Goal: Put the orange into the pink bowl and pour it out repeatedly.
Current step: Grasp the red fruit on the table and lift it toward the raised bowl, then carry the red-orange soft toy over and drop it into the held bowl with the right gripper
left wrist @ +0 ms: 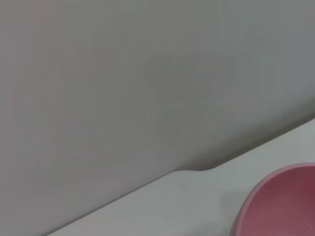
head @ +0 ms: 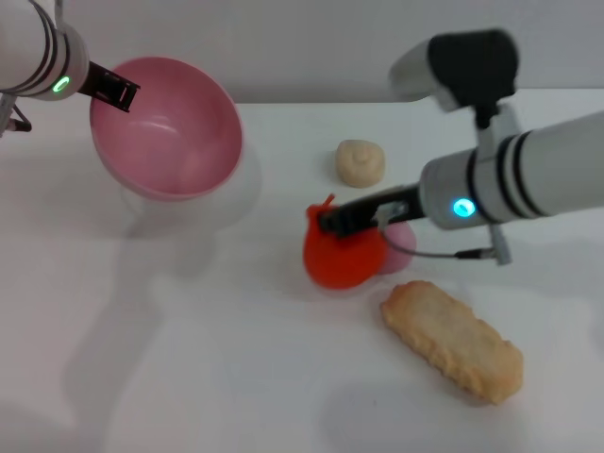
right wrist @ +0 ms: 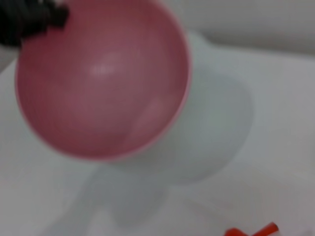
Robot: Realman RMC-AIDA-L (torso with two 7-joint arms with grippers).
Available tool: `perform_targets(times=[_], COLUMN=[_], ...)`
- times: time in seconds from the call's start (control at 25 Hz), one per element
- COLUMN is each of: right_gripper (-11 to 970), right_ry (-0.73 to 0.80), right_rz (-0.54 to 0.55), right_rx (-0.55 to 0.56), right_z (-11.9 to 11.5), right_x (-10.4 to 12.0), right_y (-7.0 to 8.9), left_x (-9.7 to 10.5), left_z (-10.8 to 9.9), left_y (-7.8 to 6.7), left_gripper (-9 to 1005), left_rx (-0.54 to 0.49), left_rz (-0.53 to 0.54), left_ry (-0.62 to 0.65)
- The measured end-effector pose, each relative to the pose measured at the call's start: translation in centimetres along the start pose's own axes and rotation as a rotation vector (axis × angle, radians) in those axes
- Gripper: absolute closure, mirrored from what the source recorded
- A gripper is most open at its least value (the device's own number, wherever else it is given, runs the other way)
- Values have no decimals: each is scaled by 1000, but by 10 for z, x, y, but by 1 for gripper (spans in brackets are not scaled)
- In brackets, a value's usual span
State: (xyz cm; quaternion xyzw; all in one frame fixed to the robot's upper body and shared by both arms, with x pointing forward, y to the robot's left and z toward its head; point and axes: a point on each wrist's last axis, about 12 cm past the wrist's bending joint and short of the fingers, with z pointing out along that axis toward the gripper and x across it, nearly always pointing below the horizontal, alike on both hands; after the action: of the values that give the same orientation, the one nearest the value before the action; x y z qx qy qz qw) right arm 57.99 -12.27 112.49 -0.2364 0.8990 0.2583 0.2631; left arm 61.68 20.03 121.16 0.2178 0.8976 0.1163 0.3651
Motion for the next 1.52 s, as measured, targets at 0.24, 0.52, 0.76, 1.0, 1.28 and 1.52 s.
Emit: perform_targets(times=[0.24,0.52,0.76,1.0,1.28,1.52], right_gripper=[900,902,903,903,890,804], right_ry=[-95,-219,-270,-262,-207,-219], right_rz=[-25,-107,-159,-169,-155,-188], right_rx=[25,53,50,50,48,37], right_z=[-40,-85,-96,-88,-70,-64], right_x=[-14,-32,-44,-48,-45,-44], right_y=[5,22,33,33,26,28], left_x=[1,3,-3,-6,-6,-7], left_z=[1,9,6,2,0,-1], left_y=[0,-20,-47,-62,-68,-72], left_gripper=[951,951,951,950,950,945], left_rx=[10,102,195,252,288,321], left_rz=[-7,10,60,82,83,81], left_ry=[2,33,21,15,15,0])
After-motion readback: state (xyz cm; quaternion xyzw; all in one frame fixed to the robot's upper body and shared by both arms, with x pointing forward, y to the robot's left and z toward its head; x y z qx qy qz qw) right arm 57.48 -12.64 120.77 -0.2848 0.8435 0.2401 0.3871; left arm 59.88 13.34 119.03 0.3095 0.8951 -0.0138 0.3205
